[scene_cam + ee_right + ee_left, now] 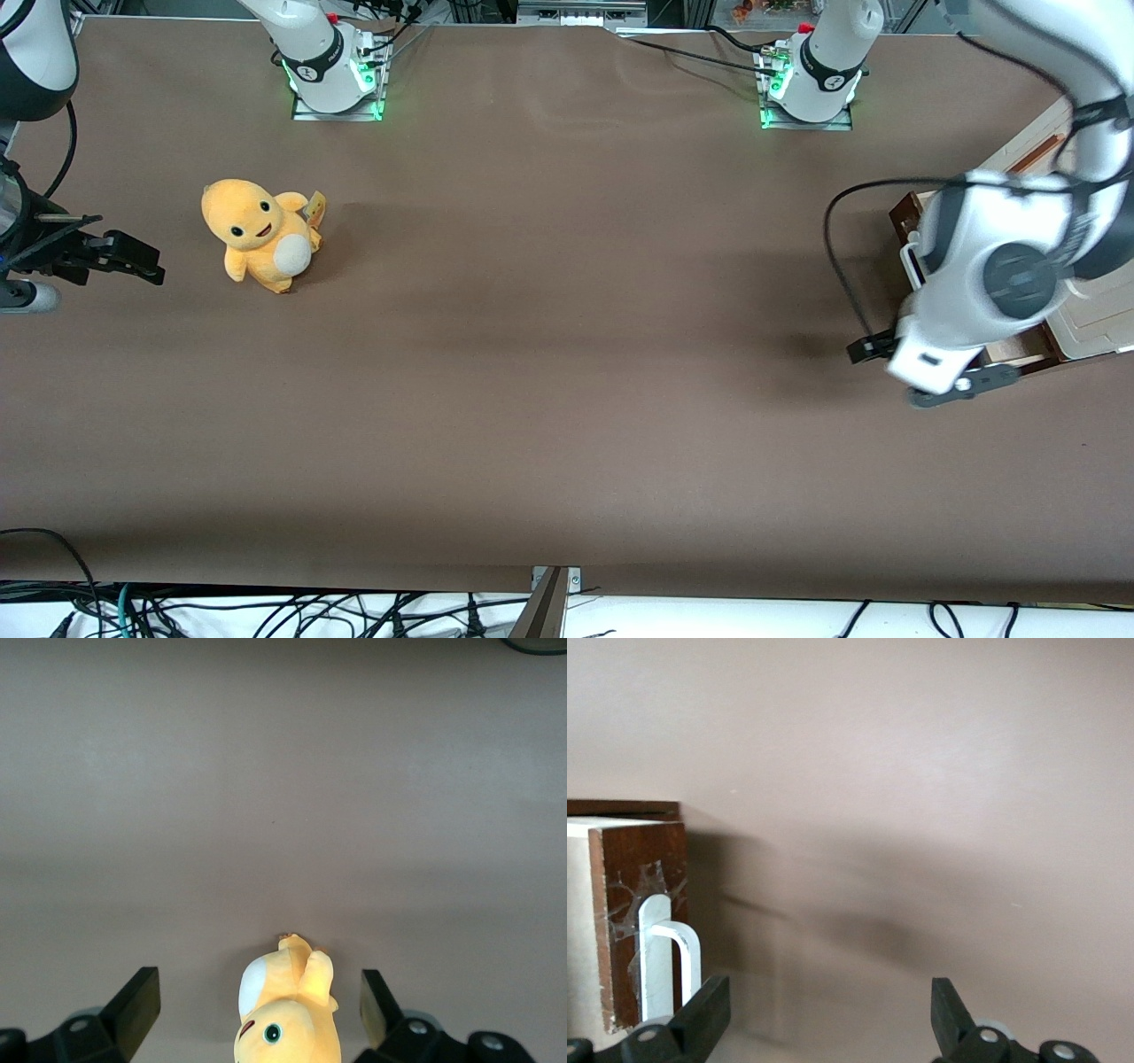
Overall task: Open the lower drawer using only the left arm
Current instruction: 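Open the left gripper, release the handle and raise away from the drawer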
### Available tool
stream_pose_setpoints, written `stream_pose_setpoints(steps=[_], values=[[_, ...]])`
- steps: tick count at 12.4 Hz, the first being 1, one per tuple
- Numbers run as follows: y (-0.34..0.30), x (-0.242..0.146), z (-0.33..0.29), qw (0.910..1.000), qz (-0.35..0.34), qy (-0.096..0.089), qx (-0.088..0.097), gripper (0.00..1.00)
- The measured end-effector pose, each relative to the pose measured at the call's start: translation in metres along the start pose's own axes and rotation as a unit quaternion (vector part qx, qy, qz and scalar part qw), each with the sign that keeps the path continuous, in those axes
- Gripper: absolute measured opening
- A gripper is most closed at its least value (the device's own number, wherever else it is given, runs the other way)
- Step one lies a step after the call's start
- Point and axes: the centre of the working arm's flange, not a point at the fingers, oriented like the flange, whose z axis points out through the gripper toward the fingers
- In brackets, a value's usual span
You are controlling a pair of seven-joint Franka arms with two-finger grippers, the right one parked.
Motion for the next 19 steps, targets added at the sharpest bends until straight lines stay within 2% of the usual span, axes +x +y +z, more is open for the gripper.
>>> stream_pose_setpoints(steps=[2, 4, 8, 11, 19], values=[[-0.024, -0.001, -0.029, 0.9972, 0.067, 0.014, -0.031, 1.00], [-0.045, -0.006, -0.052, 0.9902, 0.130, 0.021, -0.047, 1.00], [-0.070, -0.026, -0.099, 0.9799, 0.188, 0.039, -0.052, 1.00], [-0.077, -0.042, -0.119, 0.9729, 0.223, 0.028, -0.054, 1.00], [-0.083, -0.057, -0.134, 0.9707, 0.233, 0.016, -0.056, 1.00]])
